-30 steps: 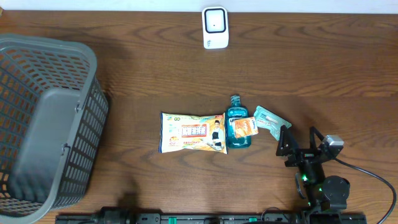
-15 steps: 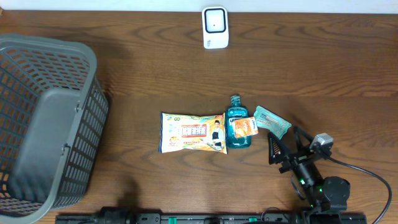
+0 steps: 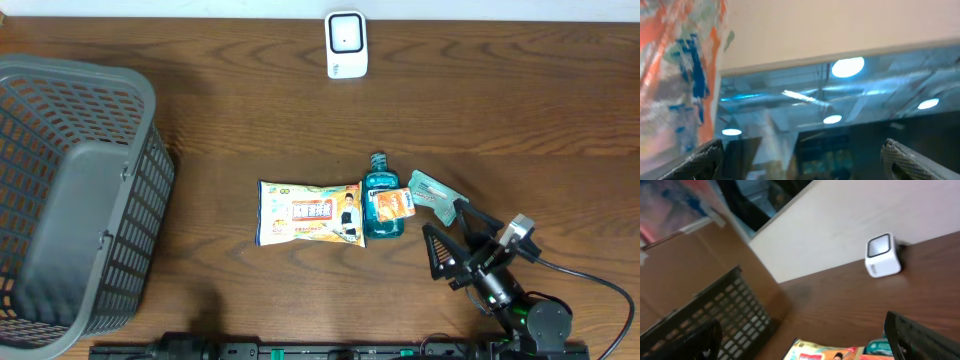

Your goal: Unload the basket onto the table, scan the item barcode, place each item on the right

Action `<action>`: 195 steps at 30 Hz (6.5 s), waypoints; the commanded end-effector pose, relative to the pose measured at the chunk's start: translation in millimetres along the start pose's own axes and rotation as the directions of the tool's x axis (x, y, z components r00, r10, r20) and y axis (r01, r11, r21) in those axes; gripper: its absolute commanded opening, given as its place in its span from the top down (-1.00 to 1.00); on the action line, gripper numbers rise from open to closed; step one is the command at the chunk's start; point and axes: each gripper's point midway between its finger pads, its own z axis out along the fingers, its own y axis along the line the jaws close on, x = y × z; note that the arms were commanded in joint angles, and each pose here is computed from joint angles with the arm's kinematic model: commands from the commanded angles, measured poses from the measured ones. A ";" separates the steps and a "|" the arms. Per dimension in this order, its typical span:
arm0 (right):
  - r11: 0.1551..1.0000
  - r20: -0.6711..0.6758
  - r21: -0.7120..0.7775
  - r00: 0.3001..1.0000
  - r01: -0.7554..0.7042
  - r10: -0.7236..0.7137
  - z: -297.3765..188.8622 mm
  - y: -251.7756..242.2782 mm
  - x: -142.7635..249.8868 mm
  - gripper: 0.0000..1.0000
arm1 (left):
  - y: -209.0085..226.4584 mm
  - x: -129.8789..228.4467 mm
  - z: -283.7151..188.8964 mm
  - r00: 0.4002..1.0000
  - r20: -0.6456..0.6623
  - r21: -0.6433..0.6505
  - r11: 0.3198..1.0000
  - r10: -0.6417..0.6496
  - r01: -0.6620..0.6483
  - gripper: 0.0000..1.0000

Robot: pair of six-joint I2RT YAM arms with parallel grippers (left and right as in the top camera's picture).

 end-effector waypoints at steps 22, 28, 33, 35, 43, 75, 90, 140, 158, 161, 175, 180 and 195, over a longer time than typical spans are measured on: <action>0.942 -0.315 0.336 0.943 0.004 0.108 0.6 -16.4 -7.7 -0.99 | 0.9 230.7 -7.8 0.729 -0.212 -0.312 0.752 -0.651 0.581 -0.99; 0.930 -0.427 0.367 0.885 -0.019 0.187 18.8 -19.7 0.5 -0.99 | -5.8 286.1 -26.5 0.699 -0.271 -0.355 0.744 -0.662 0.566 -0.99; 0.927 -0.496 0.374 0.841 -0.015 0.214 32.7 -14.0 6.7 -0.98 | -10.2 320.8 -42.7 0.651 -0.301 -0.401 0.711 -0.697 0.577 -0.99; 0.940 -0.525 0.342 0.824 -0.023 0.212 40.6 -1.9 6.5 -0.98 | -11.9 334.2 -50.0 0.619 -0.308 -0.428 0.686 -0.723 0.588 -0.99; 0.974 -0.593 0.216 0.783 -0.071 0.189 49.9 31.4 15.5 -0.98 | -18.2 379.9 -79.2 0.528 -0.338 -0.513 0.623 -0.779 0.591 -0.99; 0.861 -0.682 0.508 0.596 -0.032 0.424 64.8 -60.8 94.6 -0.99 | -68.1 331.0 -53.4 0.772 -0.554 0.031 0.918 -0.312 0.394 -0.99; 0.821 -0.648 0.568 0.648 0.060 0.401 62.8 -81.6 85.7 -0.98 | -79.2 402.9 -105.3 0.556 -0.816 0.040 0.944 -0.157 0.326 -0.99; 0.789 -0.717 0.614 0.411 -0.011 0.564 87.1 -57.6 100.4 0.05 | -84.0 441.9 -118.7 0.424 -0.894 0.004 0.941 -0.148 0.338 -0.98; 0.777 -0.722 0.622 0.313 -0.096 0.617 73.3 -42.8 100.5 -0.53 | -93.1 466.1 -247.7 -0.111 -0.989 -0.130 0.935 -0.098 0.329 -0.99; 0.766 -0.712 0.642 0.386 0.020 0.587 71.7 -66.5 96.1 -0.68 | -93.8 463.6 -267.0 -0.190 -0.978 -0.148 0.935 -0.089 0.322 -0.99; 0.728 -0.698 0.681 0.370 0.079 0.613 76.5 -104.7 125.8 -0.09 | -94.5 457.6 -293.0 -0.297 -0.952 -0.172 0.935 -0.077 0.310 -0.99; 0.697 -0.682 0.714 0.286 0.064 0.673 69.8 -112.7 151.4 0.08 | -94.5 457.6 -293.1 -0.297 -0.952 -0.173 0.935 -0.077 0.310 -0.99; 0.691 -0.673 0.722 0.212 -0.016 0.708 71.8 -108.9 166.8 0.98 | -94.5 457.6 -293.1 -0.297 -0.952 -0.172 0.935 -0.077 0.310 -0.99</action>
